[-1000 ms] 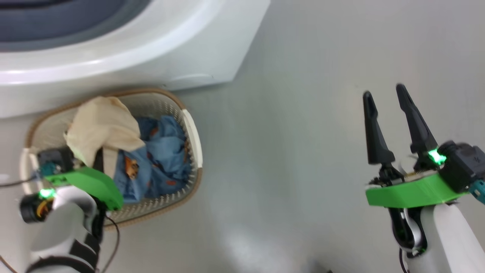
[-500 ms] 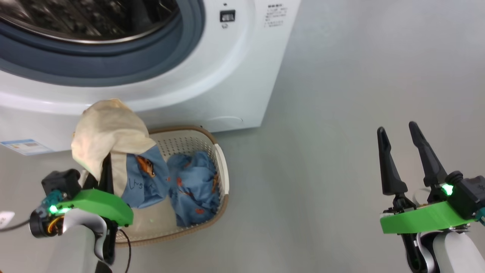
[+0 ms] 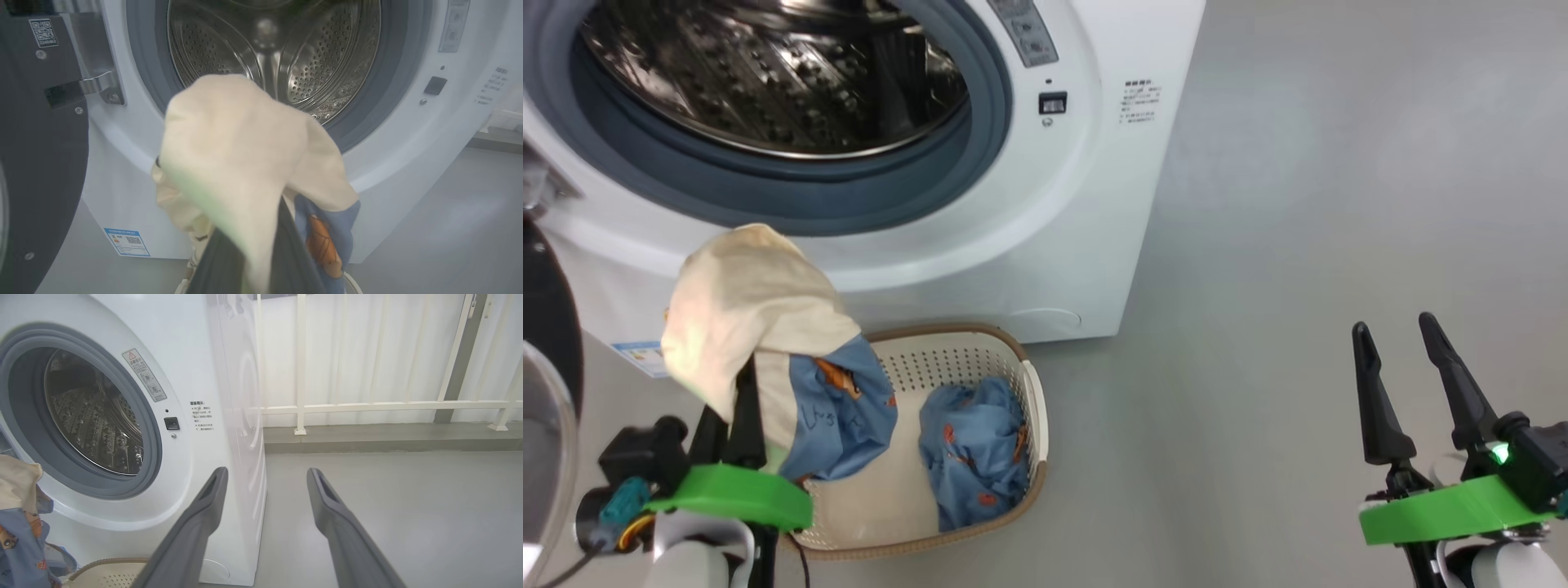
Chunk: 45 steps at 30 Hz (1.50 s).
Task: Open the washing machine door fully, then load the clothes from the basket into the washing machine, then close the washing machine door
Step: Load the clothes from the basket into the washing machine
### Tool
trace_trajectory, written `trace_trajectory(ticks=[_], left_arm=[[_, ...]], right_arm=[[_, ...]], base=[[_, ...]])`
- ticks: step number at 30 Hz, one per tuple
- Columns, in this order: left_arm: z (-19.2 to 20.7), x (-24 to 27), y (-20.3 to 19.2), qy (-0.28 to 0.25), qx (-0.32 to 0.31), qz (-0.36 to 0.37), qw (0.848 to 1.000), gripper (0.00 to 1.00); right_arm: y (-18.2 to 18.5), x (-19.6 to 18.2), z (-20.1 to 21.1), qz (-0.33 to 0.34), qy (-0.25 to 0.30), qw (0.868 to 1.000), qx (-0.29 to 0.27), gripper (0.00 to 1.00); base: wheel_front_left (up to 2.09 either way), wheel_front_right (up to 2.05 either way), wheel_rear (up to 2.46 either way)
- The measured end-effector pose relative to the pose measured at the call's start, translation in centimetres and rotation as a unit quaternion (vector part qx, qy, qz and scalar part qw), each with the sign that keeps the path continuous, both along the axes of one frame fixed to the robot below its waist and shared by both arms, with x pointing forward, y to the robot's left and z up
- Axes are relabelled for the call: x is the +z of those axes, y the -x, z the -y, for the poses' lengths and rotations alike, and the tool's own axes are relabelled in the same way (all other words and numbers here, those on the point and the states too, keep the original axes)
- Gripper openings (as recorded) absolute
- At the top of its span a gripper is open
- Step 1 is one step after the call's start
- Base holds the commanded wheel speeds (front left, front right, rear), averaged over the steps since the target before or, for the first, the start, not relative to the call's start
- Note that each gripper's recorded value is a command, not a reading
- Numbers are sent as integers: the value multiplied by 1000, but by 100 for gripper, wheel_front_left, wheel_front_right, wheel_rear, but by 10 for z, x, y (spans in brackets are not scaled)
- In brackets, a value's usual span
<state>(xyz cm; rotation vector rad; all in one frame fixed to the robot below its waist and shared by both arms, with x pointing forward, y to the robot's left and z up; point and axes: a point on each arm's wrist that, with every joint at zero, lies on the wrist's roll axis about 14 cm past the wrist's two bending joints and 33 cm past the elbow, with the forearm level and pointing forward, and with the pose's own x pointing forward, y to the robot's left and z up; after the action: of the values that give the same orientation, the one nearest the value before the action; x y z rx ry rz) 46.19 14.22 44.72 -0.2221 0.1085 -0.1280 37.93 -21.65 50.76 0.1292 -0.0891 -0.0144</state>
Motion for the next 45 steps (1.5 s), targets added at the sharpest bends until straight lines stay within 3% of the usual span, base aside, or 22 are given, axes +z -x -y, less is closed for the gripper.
trace_trajectory(ticks=[25, 37, 45], left_arm=[[-32, 47, 55, 0, 45, 80, 996, 0], [-23, 39, 47, 7, 34, 71, 997, 0], [-7, 43, 15, 17, 16, 85, 996, 0]], right_arm=[[20, -1, 7, -3, -6, 1000, -16, 100], [16, -10, 9, -16, -6, 1000, -21, 100], [4, -20, 7, -28, -10, 999, -22, 100]], base=[[0, 0, 0], [0, 0, 0], [0, 0, 0]])
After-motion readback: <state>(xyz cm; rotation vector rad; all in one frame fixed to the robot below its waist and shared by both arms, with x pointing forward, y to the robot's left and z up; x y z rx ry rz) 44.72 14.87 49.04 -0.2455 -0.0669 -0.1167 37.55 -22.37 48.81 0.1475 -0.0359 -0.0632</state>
